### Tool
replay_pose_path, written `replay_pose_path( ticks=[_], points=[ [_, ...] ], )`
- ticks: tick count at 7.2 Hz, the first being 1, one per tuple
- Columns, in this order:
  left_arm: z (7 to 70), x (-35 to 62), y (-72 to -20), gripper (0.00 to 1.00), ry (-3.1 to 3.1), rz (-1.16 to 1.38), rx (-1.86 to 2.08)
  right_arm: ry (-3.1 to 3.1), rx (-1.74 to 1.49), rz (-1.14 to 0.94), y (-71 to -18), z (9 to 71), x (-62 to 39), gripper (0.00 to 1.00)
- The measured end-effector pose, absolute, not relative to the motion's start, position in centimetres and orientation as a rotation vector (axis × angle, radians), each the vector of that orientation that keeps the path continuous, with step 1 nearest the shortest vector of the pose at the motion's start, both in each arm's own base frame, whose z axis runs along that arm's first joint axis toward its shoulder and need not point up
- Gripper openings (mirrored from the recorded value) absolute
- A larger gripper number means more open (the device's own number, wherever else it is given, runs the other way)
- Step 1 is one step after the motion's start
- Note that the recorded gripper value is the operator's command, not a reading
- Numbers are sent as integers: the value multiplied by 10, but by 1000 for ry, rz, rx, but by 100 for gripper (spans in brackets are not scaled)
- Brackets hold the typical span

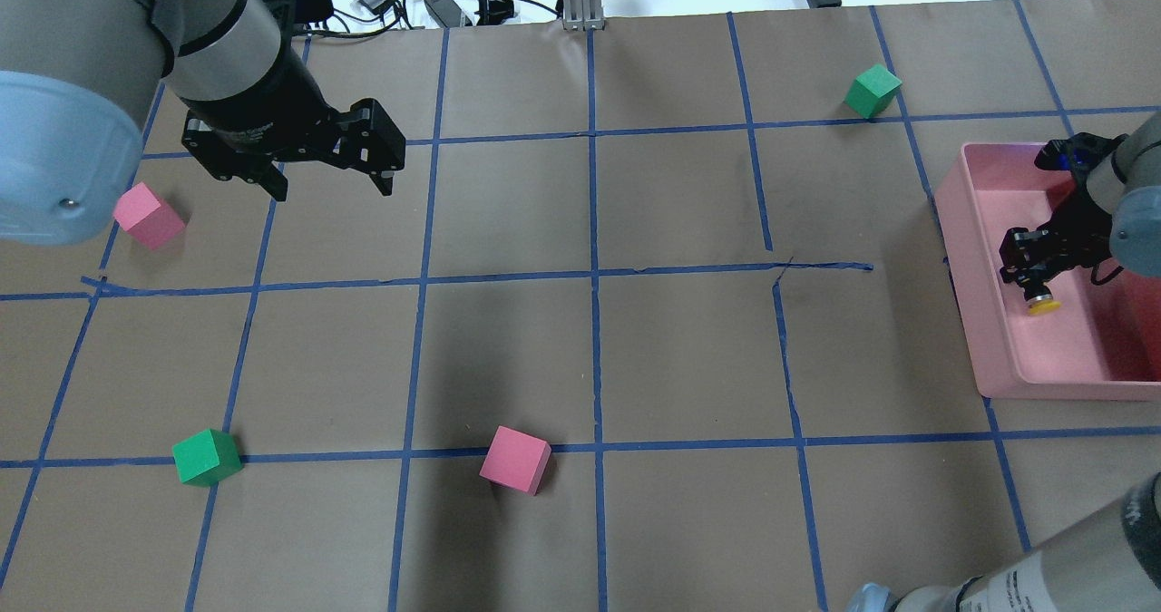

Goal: Align button upright
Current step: 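Close the right gripper on the button body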

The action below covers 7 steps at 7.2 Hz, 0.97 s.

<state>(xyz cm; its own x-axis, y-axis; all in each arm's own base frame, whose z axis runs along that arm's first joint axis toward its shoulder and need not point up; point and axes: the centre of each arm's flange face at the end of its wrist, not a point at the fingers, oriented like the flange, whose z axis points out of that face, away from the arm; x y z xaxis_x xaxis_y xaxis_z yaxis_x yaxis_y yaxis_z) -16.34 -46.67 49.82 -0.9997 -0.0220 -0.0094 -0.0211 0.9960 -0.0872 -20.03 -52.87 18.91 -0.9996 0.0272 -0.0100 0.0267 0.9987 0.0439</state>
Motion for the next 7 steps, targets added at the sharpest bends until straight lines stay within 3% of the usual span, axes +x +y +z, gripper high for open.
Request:
replay_pose_path(
  ticks=[7],
  points=[
    [505, -162, -470, 100, 3128, -138, 10, 3135, 25, 72, -540, 225, -208, 0]
  ],
)
